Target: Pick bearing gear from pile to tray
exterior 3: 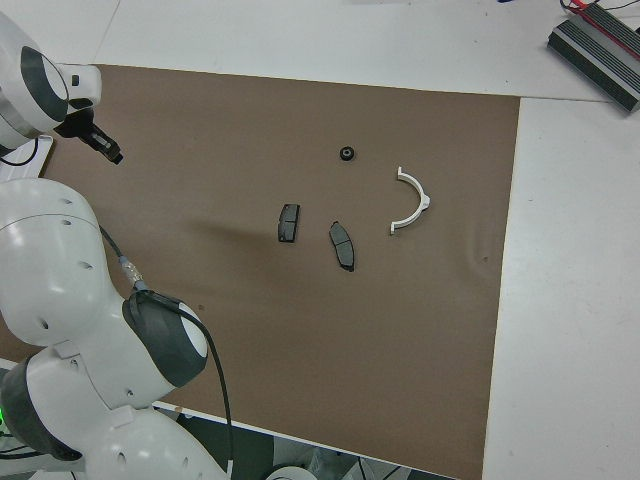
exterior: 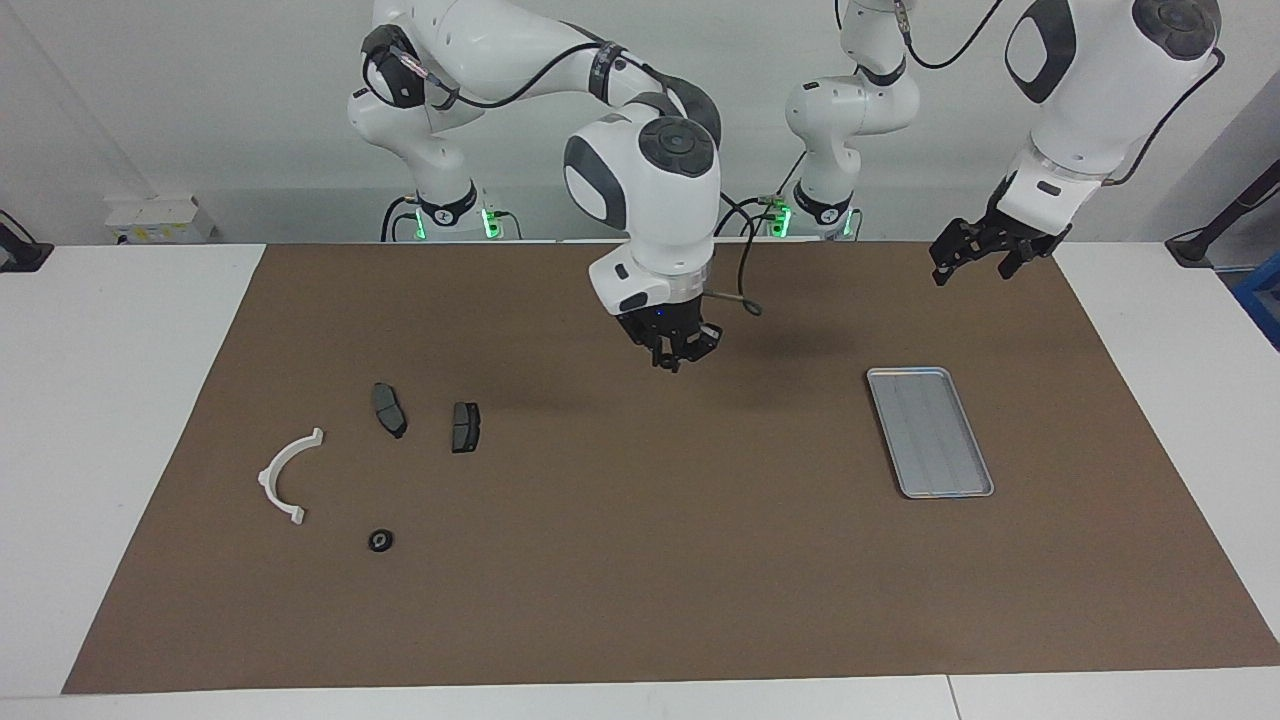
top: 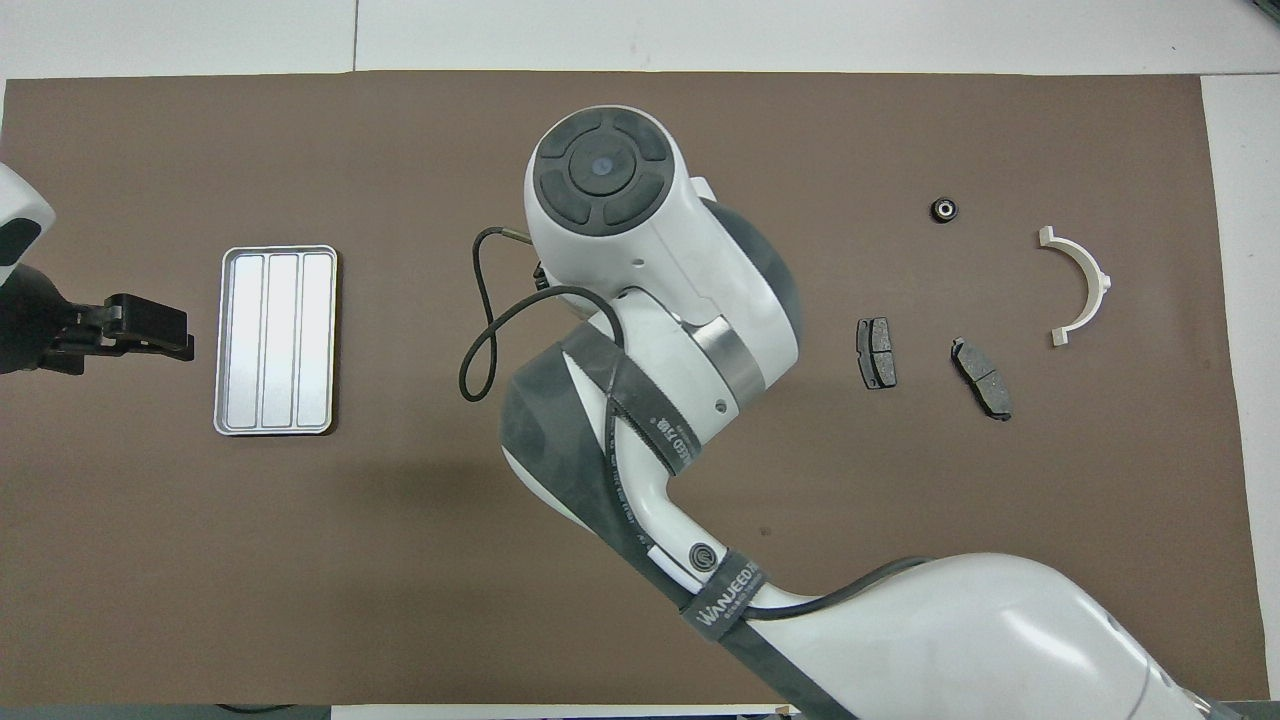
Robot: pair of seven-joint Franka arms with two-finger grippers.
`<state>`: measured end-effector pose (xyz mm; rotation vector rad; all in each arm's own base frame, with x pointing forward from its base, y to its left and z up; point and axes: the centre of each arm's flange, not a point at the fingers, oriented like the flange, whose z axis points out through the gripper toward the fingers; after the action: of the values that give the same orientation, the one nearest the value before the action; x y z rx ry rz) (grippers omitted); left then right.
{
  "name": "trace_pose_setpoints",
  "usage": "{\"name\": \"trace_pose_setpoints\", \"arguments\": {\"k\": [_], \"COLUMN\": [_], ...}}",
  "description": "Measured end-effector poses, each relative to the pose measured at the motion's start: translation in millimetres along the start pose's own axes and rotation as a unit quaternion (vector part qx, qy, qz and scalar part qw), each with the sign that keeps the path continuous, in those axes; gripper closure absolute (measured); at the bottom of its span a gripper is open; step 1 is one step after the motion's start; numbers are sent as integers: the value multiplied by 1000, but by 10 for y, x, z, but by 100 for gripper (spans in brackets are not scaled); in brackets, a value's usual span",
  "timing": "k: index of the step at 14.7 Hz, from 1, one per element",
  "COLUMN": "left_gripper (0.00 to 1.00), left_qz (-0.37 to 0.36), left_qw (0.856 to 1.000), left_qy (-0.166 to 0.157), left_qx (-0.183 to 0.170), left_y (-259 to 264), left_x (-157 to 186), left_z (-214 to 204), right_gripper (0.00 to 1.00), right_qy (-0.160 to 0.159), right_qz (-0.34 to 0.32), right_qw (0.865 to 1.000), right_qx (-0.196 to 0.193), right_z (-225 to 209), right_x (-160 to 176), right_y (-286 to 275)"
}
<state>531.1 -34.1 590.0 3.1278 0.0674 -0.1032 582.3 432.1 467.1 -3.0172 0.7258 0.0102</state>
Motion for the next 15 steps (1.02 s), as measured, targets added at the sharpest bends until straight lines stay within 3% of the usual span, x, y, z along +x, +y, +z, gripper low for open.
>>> {"name": "trace_pose_setpoints", "arguments": {"k": [6,11,15], "left_gripper": [0,0,0], "left_qz": [0,0,0], "left_qw": [1000,1000,1000], "left_qy": [0,0,0], "left_qx": [0,0,0], "left_y": [0,0,0], "left_x": [0,0,0], "left_z": [0,0,0], "right_gripper": [76,76,76], "right_qy": [-16,-5,-4], "right_qz": [27,20,18], "right_qw": [1000,1000,1000], "right_qx": [2,1,-1], "right_z": [1327,1761,1794], "right_x": [-271,-287,-298], "right_y": [-388,-313,-300]}}
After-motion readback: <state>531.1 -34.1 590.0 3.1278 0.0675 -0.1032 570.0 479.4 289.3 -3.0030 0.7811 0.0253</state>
